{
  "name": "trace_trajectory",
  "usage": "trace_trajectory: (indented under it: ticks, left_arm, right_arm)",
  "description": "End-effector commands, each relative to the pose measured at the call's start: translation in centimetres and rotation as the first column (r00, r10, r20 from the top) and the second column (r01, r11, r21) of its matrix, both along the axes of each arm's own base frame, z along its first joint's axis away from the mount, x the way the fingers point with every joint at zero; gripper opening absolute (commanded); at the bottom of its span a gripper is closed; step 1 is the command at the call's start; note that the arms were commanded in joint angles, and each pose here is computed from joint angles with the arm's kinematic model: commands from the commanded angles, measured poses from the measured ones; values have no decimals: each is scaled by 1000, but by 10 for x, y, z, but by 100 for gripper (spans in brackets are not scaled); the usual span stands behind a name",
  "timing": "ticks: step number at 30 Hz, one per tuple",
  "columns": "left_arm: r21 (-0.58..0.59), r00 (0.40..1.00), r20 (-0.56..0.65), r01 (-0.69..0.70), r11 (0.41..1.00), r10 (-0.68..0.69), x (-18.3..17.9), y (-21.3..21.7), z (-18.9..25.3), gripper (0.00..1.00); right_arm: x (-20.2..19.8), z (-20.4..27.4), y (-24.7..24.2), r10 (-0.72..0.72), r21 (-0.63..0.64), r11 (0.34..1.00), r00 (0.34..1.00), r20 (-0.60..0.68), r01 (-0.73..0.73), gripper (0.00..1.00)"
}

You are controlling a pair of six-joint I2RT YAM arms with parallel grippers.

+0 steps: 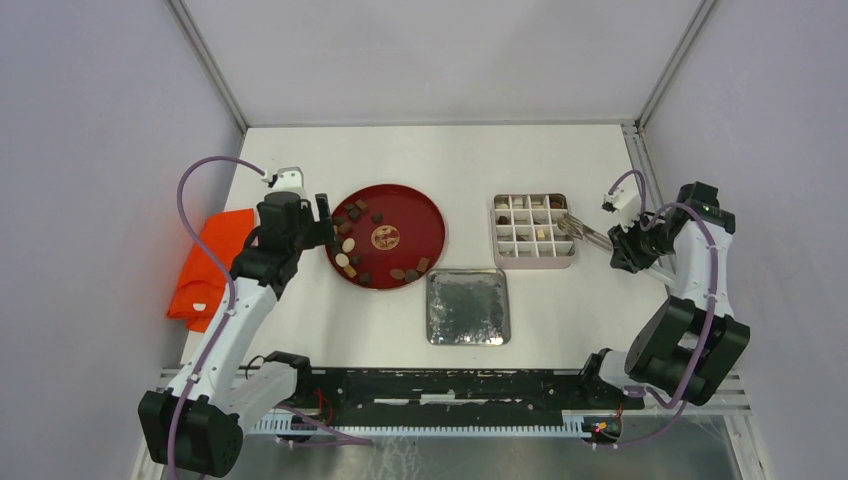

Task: Pack the chocolate
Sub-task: Place the fake chocolate in the packing box.

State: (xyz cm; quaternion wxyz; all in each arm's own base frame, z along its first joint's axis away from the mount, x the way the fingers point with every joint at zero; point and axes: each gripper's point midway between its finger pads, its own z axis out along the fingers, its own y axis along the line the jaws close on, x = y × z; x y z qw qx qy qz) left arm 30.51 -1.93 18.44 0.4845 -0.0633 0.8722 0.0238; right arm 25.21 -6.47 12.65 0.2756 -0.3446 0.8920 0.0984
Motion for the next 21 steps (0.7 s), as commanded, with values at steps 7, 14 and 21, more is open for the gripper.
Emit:
trace_trajectory:
  ticks: [7, 14, 21]
  left_arm:
    - [25, 999, 32, 24, 999, -25, 6, 0, 8, 91]
    - [26, 999, 32, 23, 999, -24, 6, 1, 8, 91]
    - [26, 999, 32, 22, 999, -23, 6, 1, 8, 91]
  right_arm:
    - [0, -7, 3, 16, 17, 1000, 1000, 4, -16, 23]
    - [3, -10, 1, 11, 18, 1000, 1000, -2, -11, 31]
    - [3, -12, -1, 9, 15, 1000, 1000, -5, -9, 37]
